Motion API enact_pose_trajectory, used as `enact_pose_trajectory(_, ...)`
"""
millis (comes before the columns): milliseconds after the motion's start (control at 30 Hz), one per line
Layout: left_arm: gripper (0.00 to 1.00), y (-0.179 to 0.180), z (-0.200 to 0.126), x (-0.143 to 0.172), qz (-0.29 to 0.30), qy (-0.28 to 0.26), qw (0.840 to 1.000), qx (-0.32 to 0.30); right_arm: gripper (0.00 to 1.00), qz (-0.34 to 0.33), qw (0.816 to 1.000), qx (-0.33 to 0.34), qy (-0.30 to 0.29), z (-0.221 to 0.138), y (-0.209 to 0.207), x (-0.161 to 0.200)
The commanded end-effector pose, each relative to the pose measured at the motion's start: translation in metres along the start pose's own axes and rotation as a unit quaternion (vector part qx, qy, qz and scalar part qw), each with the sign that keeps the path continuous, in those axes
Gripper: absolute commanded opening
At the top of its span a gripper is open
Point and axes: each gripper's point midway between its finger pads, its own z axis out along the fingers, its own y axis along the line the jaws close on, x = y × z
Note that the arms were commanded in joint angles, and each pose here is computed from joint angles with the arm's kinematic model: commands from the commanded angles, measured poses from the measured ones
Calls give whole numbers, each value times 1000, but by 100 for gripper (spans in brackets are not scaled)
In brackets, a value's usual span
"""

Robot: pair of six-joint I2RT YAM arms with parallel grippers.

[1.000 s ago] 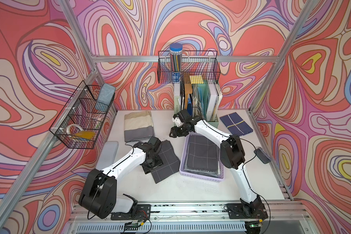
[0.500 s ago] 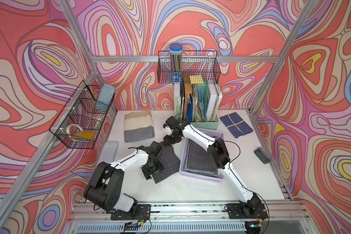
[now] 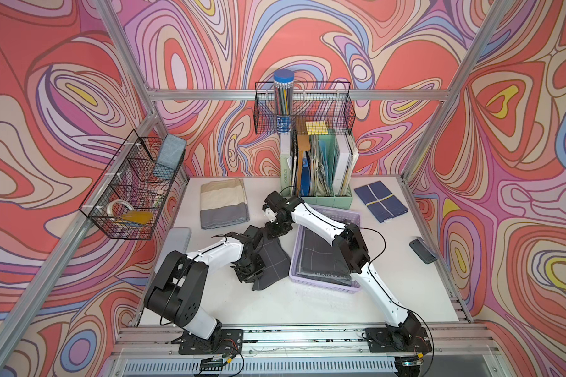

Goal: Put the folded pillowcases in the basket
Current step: Pick up the pillowcase at the center of the board, then place the pillowcase in the basket.

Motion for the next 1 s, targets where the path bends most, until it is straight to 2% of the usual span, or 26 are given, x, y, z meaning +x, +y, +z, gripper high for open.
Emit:
enact_pose_trajectory(0,11,12,11,-8,10,-16,999,-32,13,17,999,-4,51,28,0,29)
enact_pose_trajectory(67,7,12,6,-10,15,-23,999,-34,0,21,999,-13,49,31,2,28)
enact_pose_trajectory(233,2,10,-13,-16,36,-45,998,-39,0,34,999,-30,7,21,10,15)
enact_pose_trajectory(533,1,-17,-94,-31,94,-118,988,-19,0,48,989,-80,-114,-54,43,-31)
enact_pose_trajectory(833,1,-46,-140,-28,128,-149,980,23,0,48,979,-43,-193,-134,44,-46)
enact_pose_trajectory(967,1,-75,-154,-24,154,-153,975,51,0,67,973,-5,-219,-172,30,-39)
